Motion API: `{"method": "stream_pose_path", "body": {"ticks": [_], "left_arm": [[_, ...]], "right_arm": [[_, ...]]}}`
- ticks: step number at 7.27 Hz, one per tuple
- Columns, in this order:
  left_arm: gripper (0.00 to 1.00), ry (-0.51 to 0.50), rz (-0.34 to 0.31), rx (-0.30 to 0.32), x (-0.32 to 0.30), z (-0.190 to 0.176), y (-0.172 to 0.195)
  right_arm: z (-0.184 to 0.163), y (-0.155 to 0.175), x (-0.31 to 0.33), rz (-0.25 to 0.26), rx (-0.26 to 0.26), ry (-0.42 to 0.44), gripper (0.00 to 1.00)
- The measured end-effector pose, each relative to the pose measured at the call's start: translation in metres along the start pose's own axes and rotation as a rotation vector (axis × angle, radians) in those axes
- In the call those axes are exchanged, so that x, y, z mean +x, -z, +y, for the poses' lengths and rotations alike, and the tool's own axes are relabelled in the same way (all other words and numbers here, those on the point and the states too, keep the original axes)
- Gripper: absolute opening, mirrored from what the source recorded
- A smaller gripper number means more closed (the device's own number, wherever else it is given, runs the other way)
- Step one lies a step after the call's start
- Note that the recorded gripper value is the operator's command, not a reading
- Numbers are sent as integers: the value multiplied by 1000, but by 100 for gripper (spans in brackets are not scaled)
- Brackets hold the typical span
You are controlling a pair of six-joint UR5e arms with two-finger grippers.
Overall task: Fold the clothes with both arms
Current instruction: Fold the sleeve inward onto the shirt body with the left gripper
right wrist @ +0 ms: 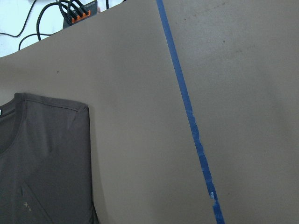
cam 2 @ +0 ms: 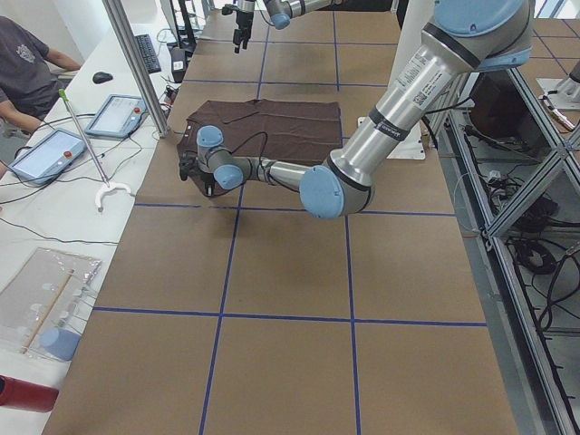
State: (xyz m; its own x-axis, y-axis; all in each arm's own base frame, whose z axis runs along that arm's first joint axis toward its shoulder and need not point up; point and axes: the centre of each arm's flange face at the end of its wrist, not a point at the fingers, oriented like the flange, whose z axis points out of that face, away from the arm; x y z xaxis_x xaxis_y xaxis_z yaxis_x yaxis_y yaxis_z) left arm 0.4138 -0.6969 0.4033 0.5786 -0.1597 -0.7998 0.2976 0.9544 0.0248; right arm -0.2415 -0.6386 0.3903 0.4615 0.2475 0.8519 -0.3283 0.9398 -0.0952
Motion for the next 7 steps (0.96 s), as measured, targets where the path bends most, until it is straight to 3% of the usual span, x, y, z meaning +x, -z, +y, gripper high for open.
{"method": "stream_pose_path", "body": {"ticks": [3, 4, 6, 7], "left_arm": [[0, 77, 89, -35, 128, 36, 10], [58, 98, 81, -33, 150, 46, 1], [65, 116, 81, -1, 180, 50, -1], [68, 139, 118, -7, 207, 66, 9]], "right_arm": [[0, 0, 0, 0, 0, 5, 100], [0, 0, 0, 1, 0, 6, 100], [3, -3, -3, 0, -4, -7, 100], [21, -10, -18, -11, -18, -33, 100]]}}
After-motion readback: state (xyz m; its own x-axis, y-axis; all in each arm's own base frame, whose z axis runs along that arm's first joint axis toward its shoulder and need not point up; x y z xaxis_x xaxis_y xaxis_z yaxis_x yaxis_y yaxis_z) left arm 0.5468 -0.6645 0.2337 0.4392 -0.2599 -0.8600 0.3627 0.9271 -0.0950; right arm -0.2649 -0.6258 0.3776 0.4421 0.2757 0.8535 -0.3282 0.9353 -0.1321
